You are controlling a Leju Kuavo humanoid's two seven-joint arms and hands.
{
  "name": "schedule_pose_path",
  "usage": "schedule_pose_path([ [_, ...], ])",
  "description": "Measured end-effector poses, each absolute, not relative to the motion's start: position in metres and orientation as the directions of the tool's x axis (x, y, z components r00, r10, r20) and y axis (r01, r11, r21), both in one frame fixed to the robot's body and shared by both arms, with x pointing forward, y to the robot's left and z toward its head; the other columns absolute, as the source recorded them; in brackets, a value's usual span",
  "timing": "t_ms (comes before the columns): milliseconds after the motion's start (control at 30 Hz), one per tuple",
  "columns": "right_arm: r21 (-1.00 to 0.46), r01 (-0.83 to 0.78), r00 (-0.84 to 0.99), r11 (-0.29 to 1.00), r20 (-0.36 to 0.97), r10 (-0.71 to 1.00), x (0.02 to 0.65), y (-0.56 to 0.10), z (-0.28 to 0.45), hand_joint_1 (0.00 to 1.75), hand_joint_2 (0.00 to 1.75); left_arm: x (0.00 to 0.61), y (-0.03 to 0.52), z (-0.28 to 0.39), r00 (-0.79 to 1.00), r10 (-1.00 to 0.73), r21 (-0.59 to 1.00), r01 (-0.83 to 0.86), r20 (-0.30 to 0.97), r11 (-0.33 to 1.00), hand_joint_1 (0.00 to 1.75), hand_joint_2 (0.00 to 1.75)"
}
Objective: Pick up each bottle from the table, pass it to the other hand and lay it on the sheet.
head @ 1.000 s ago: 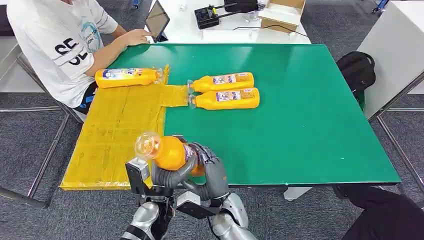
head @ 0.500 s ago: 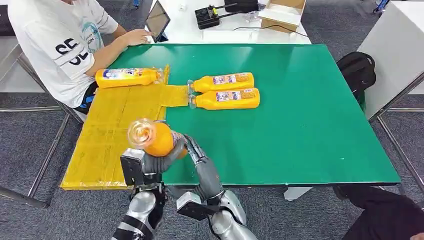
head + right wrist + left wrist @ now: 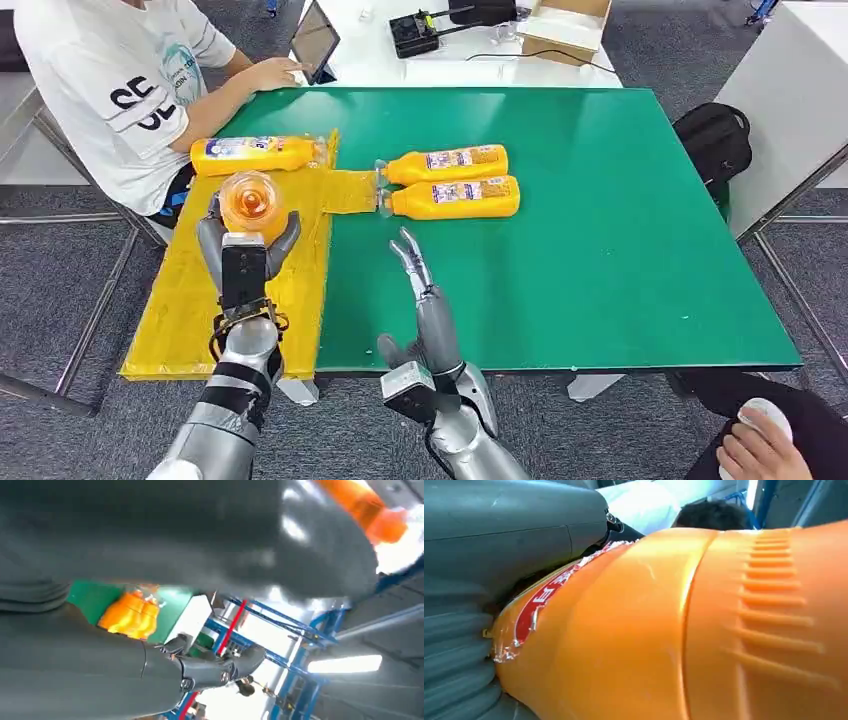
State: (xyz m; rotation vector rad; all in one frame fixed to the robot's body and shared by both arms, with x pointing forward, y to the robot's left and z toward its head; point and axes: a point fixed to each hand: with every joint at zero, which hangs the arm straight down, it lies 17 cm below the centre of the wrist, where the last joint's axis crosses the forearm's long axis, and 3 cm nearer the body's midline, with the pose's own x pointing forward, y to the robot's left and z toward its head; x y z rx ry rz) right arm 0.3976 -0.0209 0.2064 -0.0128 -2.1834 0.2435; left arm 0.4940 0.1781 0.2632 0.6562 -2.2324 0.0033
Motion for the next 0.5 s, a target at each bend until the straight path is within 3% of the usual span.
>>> schedule_pose_path([
  [67, -0.168, -0.066, -0.589, 0.984, 0.802, 0.097, 0.398, -0.025, 0.21, 0.0, 0.0, 0.496, 0.179, 0.263, -0.546, -0.495, 0.244, -0.469, 0.676, 0.849, 1.75, 1.75],
  [133, -0.121, -0.009, -0.589, 0.993, 0.803, 0.092, 0.4, -0.039, 0.218, 0.0, 0.0, 0.498, 0.171, 0.267, -0.536, -0.644, 0.403, -0.506, 0.546, 0.763, 1.75, 1.75],
  [267, -0.037, 0.079, -0.602, 0.996, 0.795, 0.078, 0.401, -0.066, 0.237, 0.0, 0.0, 0.521, 0.169, 0.248, -0.39, -0.903, 0.736, -0.556, 0.18, 0.386, 1.75, 1.75],
  [400, 0.002, 0.125, -0.623, 0.992, 0.779, 0.077, 0.399, -0.081, 0.251, 0.0, 0.0, 0.546, 0.219, 0.216, -0.114, -0.972, 0.823, -0.516, 0.208, 0.236, 1.75, 1.75],
  [500, 0.027, 0.15, -0.632, 0.988, 0.771, 0.075, 0.399, -0.091, 0.258, 0.0, 0.0, 0.556, 0.219, 0.199, -0.092, -0.988, 0.87, -0.47, 0.122, 0.151, 1.75, 1.75],
])
